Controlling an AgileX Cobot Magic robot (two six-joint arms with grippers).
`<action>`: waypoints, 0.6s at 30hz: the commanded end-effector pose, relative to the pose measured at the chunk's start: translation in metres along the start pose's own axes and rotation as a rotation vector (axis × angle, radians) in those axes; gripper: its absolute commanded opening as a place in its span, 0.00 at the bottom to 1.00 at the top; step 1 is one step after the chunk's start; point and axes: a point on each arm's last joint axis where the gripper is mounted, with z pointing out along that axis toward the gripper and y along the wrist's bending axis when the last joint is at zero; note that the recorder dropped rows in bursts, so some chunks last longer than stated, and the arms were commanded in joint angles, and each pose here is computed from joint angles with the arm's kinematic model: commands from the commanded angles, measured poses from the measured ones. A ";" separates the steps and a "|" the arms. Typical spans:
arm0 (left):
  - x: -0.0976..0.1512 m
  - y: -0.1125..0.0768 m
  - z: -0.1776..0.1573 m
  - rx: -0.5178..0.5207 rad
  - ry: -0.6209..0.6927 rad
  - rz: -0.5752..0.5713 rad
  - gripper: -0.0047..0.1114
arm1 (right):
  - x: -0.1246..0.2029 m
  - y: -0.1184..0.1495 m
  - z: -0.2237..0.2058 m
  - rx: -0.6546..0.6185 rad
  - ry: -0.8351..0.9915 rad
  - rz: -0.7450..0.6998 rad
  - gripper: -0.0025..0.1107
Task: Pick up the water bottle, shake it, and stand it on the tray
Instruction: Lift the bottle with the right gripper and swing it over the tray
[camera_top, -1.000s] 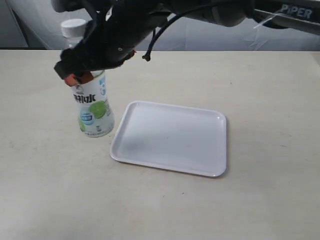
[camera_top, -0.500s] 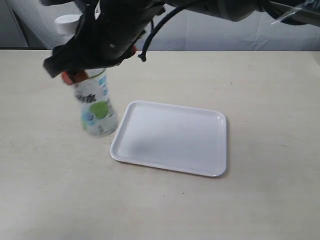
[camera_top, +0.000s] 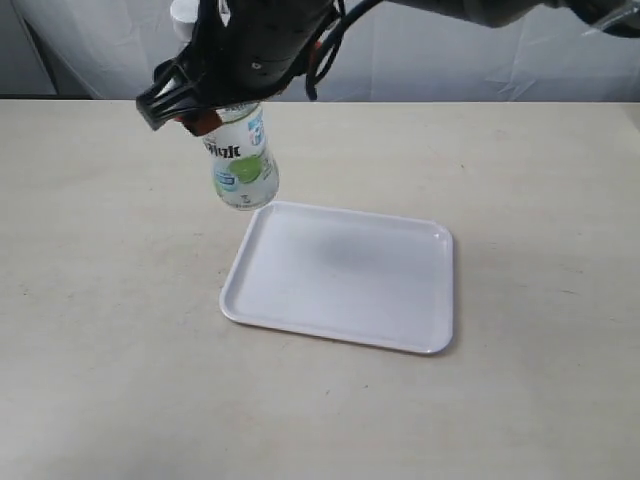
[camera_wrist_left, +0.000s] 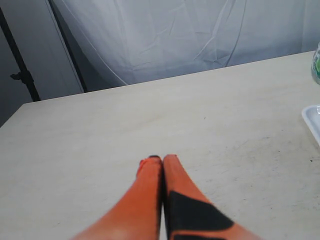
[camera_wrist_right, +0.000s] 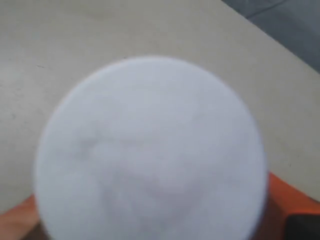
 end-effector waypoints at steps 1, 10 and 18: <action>0.000 0.000 0.000 -0.001 -0.014 -0.002 0.04 | -0.008 0.025 -0.023 -0.267 -0.089 -0.125 0.02; 0.000 0.000 0.000 -0.001 -0.014 0.000 0.04 | -0.005 0.003 -0.024 -0.053 -0.033 -0.013 0.02; 0.000 0.000 0.000 -0.001 -0.014 -0.001 0.04 | -0.008 -0.013 -0.026 0.082 -0.069 0.117 0.02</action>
